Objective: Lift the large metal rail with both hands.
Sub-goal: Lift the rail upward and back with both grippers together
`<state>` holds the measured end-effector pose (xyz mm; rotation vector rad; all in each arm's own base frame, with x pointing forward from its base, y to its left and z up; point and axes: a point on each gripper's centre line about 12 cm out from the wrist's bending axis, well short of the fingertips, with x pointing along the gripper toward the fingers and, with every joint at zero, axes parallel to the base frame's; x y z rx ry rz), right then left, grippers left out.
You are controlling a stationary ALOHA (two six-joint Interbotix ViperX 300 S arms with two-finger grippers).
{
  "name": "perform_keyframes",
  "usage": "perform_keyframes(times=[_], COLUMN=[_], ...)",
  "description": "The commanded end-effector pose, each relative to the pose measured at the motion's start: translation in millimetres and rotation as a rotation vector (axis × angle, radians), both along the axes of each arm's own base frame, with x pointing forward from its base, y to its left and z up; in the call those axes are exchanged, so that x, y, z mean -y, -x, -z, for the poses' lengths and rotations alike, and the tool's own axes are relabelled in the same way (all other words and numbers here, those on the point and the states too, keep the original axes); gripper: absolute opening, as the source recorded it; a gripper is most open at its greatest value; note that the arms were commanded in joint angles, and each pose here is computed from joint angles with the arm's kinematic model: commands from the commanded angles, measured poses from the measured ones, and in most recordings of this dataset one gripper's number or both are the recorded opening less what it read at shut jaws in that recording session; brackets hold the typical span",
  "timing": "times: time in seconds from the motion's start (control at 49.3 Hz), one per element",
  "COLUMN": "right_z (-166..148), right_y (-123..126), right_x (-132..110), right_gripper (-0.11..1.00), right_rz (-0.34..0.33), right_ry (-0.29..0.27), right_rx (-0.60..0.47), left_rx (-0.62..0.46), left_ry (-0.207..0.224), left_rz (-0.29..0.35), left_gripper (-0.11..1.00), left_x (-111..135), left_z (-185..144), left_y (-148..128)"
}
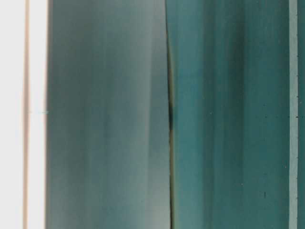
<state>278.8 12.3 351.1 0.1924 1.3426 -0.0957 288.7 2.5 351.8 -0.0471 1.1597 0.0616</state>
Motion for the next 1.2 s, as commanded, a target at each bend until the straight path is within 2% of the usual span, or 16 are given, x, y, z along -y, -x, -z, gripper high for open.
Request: perform_keyframes(times=[0.0, 0.284, 0.406, 0.69, 0.852, 1.176], right_z=[-26, -74, -92, -131, -137, -132], right_y=[4, 9, 4, -1, -1, -2], right_x=[0, 1, 1, 1, 1, 2], right_gripper=[0.39, 0.39, 0.39, 0.39, 0.39, 0.39], right_rz=[0.054, 0.052, 0.053, 0.053, 0.054, 0.055], right_ry=[-0.022, -0.017, -0.017, -0.021, -0.021, -0.02], right_rx=[0.04, 0.019, 0.079, 0.189, 0.205, 0.188], left_rx=[0.054, 0.096, 0.077, 0.191, 0.235, 0.227], left_ry=[0.0, 0.004, 0.004, 0.001, 0.0, -0.001], left_rz=[-0.023, -0.031, -0.033, -0.054, -0.055, -0.057], left_gripper=[0.36, 0.36, 0.36, 0.36, 0.36, 0.36], left_x=[-4, -4, -4, -11, -11, -12], left_z=[-32, -81, -96, -134, -149, -147], left_y=[4, 2, 0, -2, -4, -6])
